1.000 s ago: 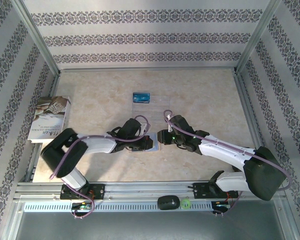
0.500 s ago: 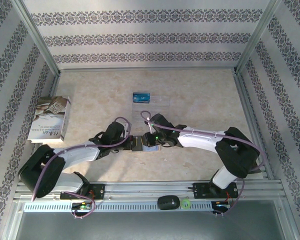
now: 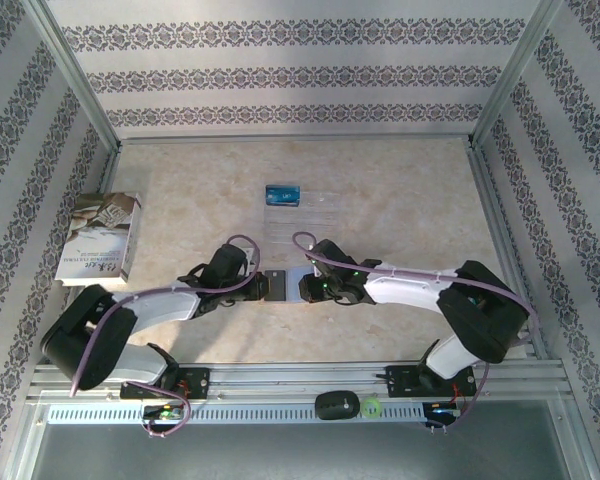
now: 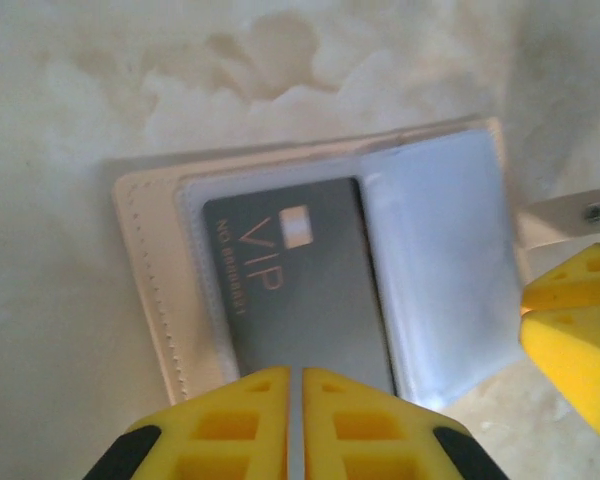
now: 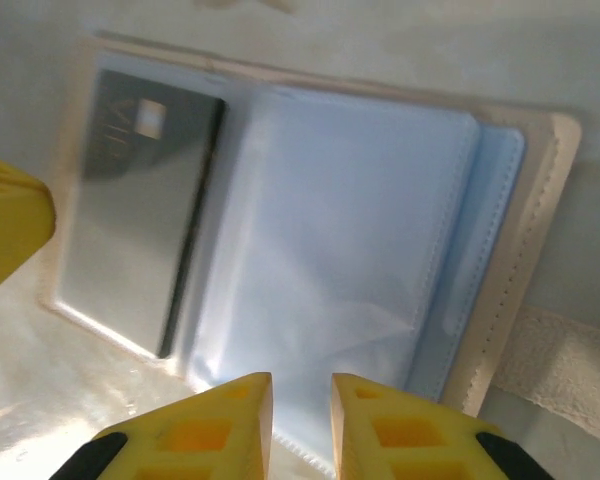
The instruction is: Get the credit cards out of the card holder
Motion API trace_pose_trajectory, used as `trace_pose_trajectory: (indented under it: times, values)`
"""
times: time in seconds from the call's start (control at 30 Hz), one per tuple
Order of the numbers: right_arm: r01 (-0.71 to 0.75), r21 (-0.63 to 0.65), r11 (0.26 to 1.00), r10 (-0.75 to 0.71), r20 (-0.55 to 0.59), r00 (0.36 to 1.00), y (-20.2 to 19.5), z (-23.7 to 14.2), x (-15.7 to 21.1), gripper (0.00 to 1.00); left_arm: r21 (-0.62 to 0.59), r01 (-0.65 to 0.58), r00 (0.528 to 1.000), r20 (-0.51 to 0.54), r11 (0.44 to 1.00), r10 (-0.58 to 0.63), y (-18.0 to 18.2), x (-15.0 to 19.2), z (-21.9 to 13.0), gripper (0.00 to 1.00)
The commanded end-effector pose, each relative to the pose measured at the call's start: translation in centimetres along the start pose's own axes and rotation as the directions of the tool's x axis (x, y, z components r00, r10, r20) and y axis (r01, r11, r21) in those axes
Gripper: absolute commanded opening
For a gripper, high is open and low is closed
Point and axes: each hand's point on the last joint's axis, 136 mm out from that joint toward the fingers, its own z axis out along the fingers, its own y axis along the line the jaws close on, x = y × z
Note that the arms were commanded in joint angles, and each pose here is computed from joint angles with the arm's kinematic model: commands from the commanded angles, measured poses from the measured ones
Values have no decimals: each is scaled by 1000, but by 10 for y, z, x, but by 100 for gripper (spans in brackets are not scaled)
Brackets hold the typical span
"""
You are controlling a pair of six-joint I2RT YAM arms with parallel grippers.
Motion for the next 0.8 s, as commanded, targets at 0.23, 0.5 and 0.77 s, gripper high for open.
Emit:
trace_pose_trajectory:
  times: [0.23,0.5,0.77]
  values:
    - [24,-174,984,-32,-45,998,60,10,-36,18,-83,-74,996,46,994,78,13,-16,-3,11]
    - [-97,-111,989,85,-111,990,38,38,-25,14,-142,-70,997,5,987,72,30,-7,7,11]
    - [-169,-67,983,162,-102,982,15,43,-24,14,-163,-64,998,-35,984,59,38,5,10,9]
